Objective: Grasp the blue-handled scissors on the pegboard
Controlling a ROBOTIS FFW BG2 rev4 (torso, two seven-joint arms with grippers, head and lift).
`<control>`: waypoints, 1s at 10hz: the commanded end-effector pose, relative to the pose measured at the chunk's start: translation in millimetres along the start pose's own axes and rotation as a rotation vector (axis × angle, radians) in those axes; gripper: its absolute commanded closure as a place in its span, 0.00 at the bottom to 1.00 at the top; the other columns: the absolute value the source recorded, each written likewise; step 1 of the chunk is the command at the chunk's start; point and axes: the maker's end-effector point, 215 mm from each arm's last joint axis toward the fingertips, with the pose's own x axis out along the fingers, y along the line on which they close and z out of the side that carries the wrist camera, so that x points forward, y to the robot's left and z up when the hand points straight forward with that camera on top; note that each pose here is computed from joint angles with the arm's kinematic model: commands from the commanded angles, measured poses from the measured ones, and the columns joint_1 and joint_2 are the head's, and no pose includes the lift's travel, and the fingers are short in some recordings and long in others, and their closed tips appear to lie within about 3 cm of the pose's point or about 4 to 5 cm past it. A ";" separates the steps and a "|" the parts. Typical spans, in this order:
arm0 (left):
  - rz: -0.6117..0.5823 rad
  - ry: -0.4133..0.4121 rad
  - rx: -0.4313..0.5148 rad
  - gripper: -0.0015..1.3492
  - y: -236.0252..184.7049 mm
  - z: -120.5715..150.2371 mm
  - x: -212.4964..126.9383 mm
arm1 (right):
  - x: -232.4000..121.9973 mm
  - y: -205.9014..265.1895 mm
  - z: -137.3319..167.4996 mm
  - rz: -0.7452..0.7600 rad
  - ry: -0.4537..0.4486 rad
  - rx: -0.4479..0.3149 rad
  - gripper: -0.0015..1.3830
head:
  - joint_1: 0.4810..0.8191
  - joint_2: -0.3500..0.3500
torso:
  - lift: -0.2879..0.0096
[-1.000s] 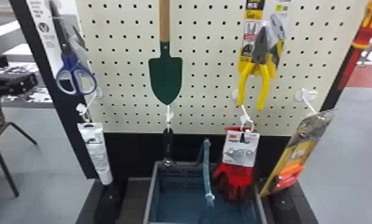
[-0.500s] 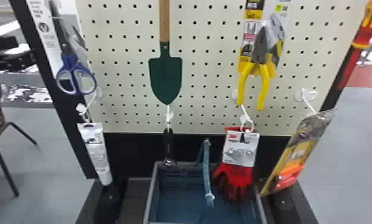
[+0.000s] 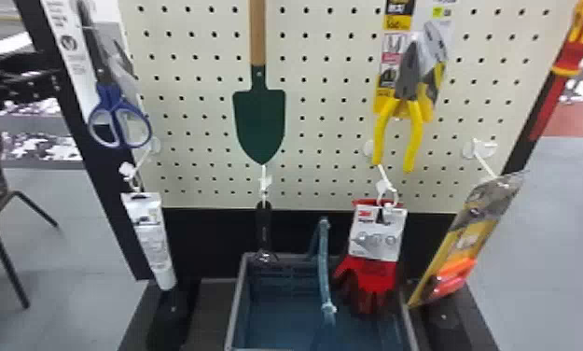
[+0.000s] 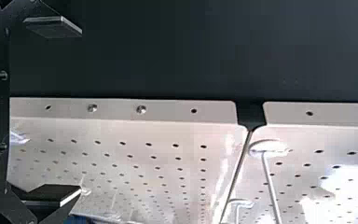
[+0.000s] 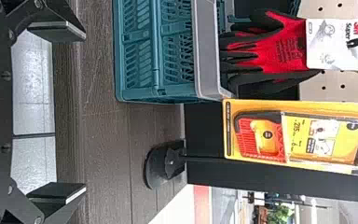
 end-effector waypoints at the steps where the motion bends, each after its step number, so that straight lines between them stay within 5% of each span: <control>1: -0.009 0.080 -0.012 0.09 -0.3 -15.3 -7.1 | 0.0 0.0 0.0 0.000 0.000 0.000 0.11 | 0.20 0.50 | 0.63; 4: -0.048 0.128 -0.022 0.09 -7.7 -20.2 -16.8 | -0.4 0.2 2.7 0.002 -0.004 0.002 0.11 | 0.20 0.50 | 0.63; 10: -0.318 -0.145 -0.090 0.09 -77.1 36.1 3.0 | -0.2 1.9 -1.6 0.010 0.008 -0.002 0.11 | 0.20 0.50 | 0.63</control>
